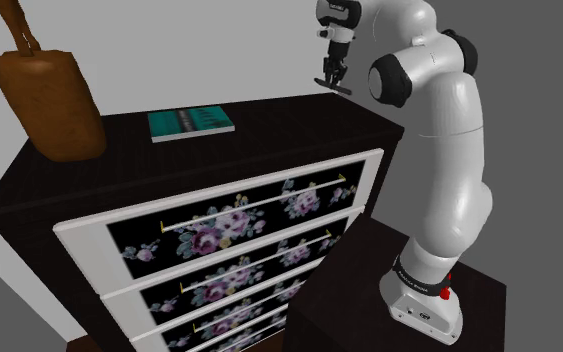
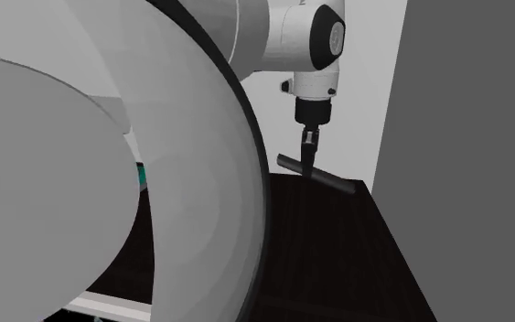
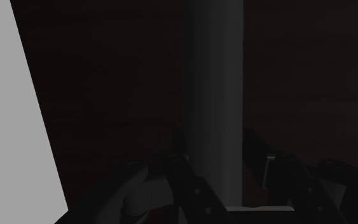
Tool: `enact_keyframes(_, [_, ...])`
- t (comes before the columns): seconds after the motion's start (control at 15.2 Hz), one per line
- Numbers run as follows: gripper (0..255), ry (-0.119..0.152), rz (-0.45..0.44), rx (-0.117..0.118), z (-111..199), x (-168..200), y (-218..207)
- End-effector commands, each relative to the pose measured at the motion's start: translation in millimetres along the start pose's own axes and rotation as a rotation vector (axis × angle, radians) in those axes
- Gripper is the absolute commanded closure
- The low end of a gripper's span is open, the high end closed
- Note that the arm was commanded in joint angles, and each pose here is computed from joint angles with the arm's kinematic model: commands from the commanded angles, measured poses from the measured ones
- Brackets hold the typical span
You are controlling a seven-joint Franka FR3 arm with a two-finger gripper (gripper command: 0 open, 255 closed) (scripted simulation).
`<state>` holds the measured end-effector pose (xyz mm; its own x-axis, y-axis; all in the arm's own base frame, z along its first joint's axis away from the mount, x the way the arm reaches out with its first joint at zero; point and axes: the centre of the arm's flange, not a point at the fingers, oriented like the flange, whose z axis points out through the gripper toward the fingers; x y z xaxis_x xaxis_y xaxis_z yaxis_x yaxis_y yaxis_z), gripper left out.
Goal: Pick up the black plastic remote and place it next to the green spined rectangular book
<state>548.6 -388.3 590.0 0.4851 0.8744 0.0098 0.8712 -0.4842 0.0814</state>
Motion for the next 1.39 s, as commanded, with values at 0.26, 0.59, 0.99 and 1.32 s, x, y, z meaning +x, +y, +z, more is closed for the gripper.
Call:
enact_keyframes(0.26, [255, 0.0, 0.0, 0.0, -7.0, 60.0, -27.8])
enact_keyframes(0.59, [255, 0.0, 0.0, 0.0, -8.7, 119.8, -55.6])
enact_keyframes(0.99, [255, 0.0, 0.0, 0.0, -10.7, 191.6, -89.1])
enact_keyframes(1.32, [255, 0.0, 0.0, 0.0, -12.4, 251.4, -117.0])
